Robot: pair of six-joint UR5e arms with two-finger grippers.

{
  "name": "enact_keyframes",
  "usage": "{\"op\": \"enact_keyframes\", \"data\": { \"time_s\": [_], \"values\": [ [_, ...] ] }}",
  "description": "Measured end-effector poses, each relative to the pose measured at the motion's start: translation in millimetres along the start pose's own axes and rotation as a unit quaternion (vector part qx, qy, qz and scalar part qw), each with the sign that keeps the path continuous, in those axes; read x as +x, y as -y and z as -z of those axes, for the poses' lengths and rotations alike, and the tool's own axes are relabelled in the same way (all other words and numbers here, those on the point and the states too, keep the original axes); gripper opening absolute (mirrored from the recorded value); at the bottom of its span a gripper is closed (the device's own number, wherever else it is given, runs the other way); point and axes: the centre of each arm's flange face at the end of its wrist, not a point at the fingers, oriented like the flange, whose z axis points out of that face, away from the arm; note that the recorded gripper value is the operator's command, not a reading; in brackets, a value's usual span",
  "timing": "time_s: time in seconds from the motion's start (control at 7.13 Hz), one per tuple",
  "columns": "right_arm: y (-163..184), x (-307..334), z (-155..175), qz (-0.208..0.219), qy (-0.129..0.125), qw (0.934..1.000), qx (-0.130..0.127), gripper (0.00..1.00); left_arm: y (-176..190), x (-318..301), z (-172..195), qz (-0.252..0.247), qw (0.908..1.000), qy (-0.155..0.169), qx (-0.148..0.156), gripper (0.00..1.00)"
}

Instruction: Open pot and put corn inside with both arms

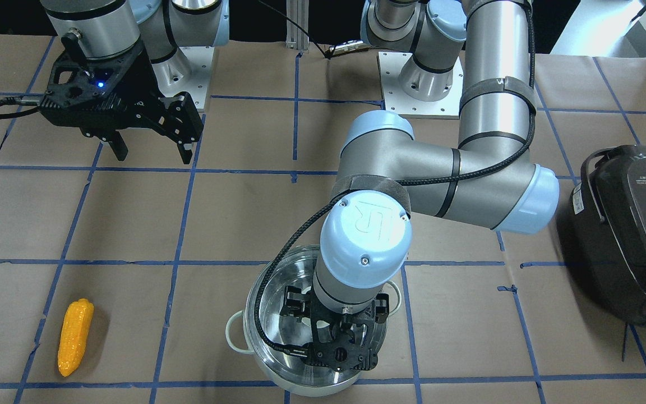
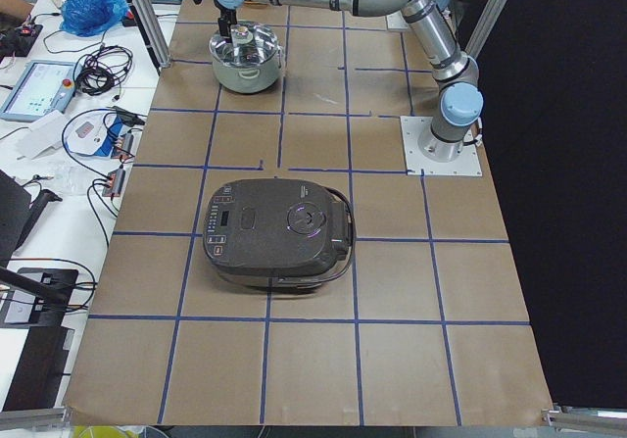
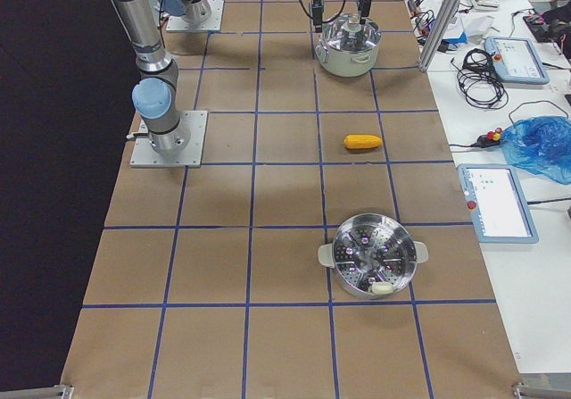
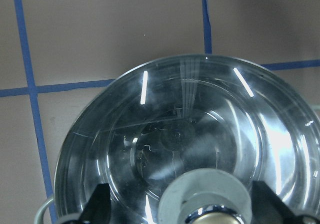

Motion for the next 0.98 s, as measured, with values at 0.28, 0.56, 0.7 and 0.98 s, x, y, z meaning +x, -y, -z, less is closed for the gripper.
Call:
{"op": "enact_keyframes", "data": {
  "time_s": [0.28, 0.56, 0.7, 0.98],
  "values": [
    [2, 3, 0, 0.0, 0.0, 1.0, 0.0, 1.0, -6, 10, -4, 0.009, 0.9999, 0.001, -0.006, 1.0],
    [3, 6, 0, 0.001, -0.002, 1.0, 0.0, 1.0, -10, 19, -4, 0.01, 0.9999, 0.002, -0.008, 1.0],
    [3, 6, 0, 0.002, -0.001, 1.0, 0.001, 1.0, -11, 20, -5, 0.009, 0.9999, 0.004, -0.008, 0.54],
    [5, 9, 1, 0.002, -0.001, 1.0, 0.002, 1.0, -12, 21, -7, 0.001, 1.0, 0.005, -0.007, 0.07]
  ]
}}
